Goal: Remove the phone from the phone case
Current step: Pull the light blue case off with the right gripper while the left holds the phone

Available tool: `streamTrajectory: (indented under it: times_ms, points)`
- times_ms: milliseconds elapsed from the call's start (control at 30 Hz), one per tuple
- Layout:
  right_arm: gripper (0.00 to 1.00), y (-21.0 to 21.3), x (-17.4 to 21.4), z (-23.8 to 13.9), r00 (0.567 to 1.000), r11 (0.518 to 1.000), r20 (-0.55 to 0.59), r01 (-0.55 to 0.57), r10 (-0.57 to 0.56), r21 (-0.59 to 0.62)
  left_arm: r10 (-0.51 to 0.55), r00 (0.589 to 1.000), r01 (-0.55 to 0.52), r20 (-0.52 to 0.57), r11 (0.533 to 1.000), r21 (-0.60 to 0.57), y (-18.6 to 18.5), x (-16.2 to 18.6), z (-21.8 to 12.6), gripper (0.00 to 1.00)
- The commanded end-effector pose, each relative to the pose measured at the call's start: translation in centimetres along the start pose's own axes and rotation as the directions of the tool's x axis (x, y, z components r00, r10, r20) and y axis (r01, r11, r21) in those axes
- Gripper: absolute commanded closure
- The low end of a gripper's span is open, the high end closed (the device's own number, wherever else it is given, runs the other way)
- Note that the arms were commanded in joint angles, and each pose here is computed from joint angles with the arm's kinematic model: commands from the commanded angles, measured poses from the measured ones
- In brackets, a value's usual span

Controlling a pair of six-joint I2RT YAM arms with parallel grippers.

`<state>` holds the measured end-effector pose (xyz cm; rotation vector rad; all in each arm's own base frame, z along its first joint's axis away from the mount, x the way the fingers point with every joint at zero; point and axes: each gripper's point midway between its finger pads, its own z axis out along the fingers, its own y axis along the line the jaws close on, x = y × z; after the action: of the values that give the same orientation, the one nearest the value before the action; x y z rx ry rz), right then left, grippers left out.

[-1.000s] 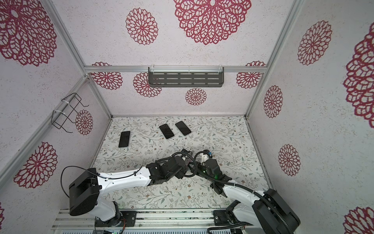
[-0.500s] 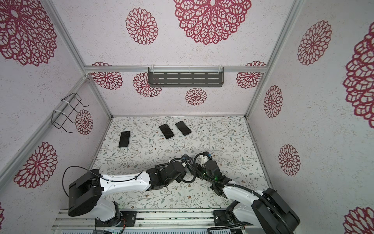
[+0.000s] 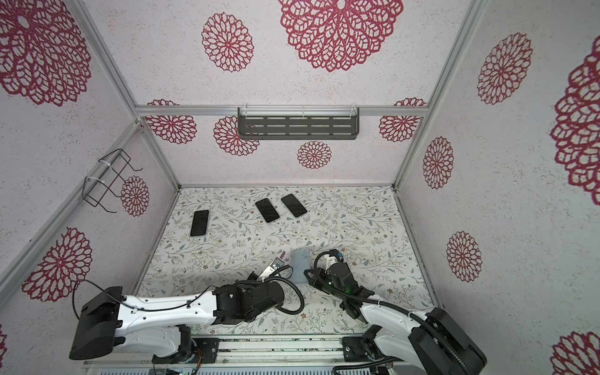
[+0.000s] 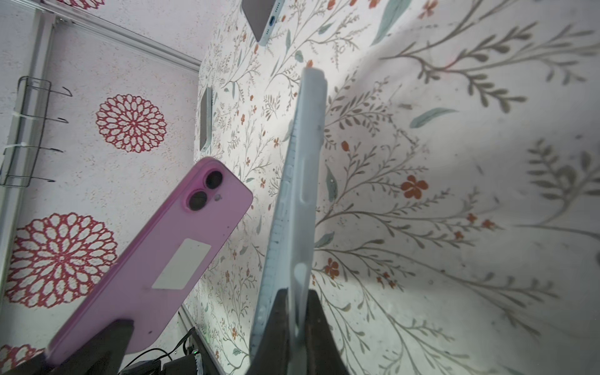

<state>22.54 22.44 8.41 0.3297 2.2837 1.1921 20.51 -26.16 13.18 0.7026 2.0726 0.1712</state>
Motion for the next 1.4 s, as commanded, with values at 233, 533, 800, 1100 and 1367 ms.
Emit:
streamTrajectory:
  times_ms: [233,533,800,1100,1367]
  points:
    - [1.0,1.9,0.3,1.1,1.0,0.997,0.01,-0.028,0.028,-0.069,0.205,0.967,-0.225,-0.152,0.966,-0.127,-0.7,3.2,2.4,1.0]
    - [1.0,1.6,1.7,2.4,0.999,0.997,-0.035,-0.035,0.032,-0.062,0.256,0.94,-0.271,-0.227,0.962,-0.036,-3.3,4.7,2.5,0.81]
    - [1.0,0.5,2.3,2.6,0.998,0.999,-0.05,-0.033,0.032,-0.025,0.229,0.921,-0.256,-0.315,0.966,-0.044,-4.1,7.0,2.6,0.5]
    - [1.0,0.5,2.8,4.3,0.999,1.0,-0.042,-0.017,0.017,-0.011,-0.108,0.964,0.084,-0.243,0.991,-0.107,0.0,4.9,-0.3,0.0]
    - [1.0,2.2,5.5,7.9,0.998,1.0,-0.059,0.001,-0.001,-0.002,-0.601,0.785,0.57,-0.153,0.796,-0.205,10.9,5.4,-3.4,0.03]
